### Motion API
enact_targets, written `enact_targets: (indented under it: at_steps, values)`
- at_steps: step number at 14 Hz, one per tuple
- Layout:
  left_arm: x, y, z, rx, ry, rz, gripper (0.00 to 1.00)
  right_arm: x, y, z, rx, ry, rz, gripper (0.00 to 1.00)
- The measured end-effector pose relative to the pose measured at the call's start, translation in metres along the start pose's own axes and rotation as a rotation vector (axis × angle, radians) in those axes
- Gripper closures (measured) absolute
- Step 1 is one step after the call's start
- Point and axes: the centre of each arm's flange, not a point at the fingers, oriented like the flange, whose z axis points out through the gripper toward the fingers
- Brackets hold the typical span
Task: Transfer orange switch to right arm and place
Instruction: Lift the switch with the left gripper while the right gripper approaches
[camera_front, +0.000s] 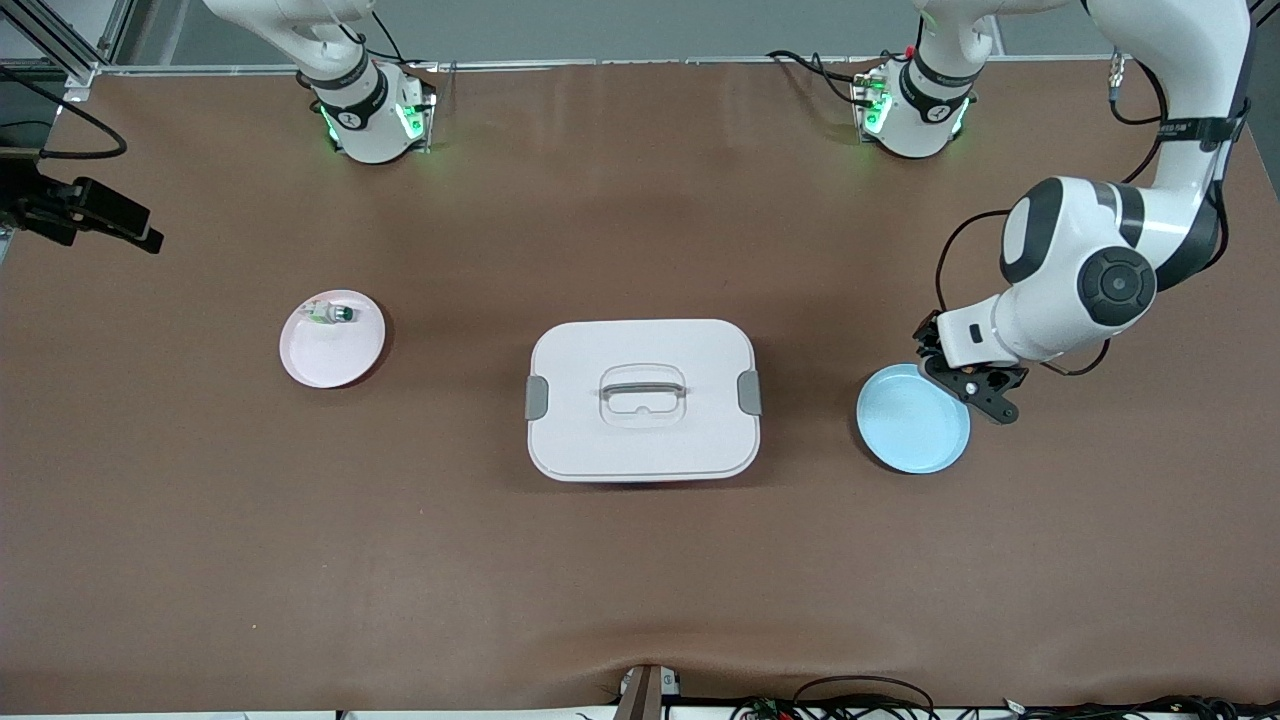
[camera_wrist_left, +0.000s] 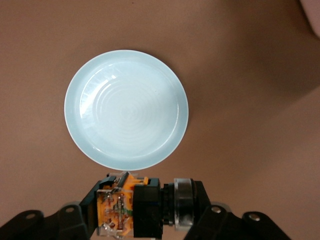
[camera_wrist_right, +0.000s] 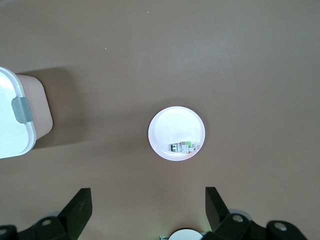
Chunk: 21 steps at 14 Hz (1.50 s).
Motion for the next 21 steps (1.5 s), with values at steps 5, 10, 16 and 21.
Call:
enact_targets:
  at_steps: [5, 10, 16, 21]
  values:
    - [0.008, 0.038, -0.034, 0.004, 0.010, -0.282, 0.27, 0.000, 0.000, 0.003, 0.007, -0.009, 0.000, 0.00]
    - [0.014, 0.072, -0.054, -0.131, 0.022, -0.718, 0.27, 0.000, 0.000, 0.004, 0.017, -0.012, 0.001, 0.00]
    - [0.038, 0.132, -0.087, -0.290, 0.040, -1.127, 0.27, 0.004, -0.001, 0.021, 0.034, -0.035, 0.001, 0.00]
    - [0.053, 0.177, -0.107, -0.404, -0.001, -1.660, 0.27, 0.006, -0.006, 0.021, 0.066, -0.028, -0.004, 0.00]
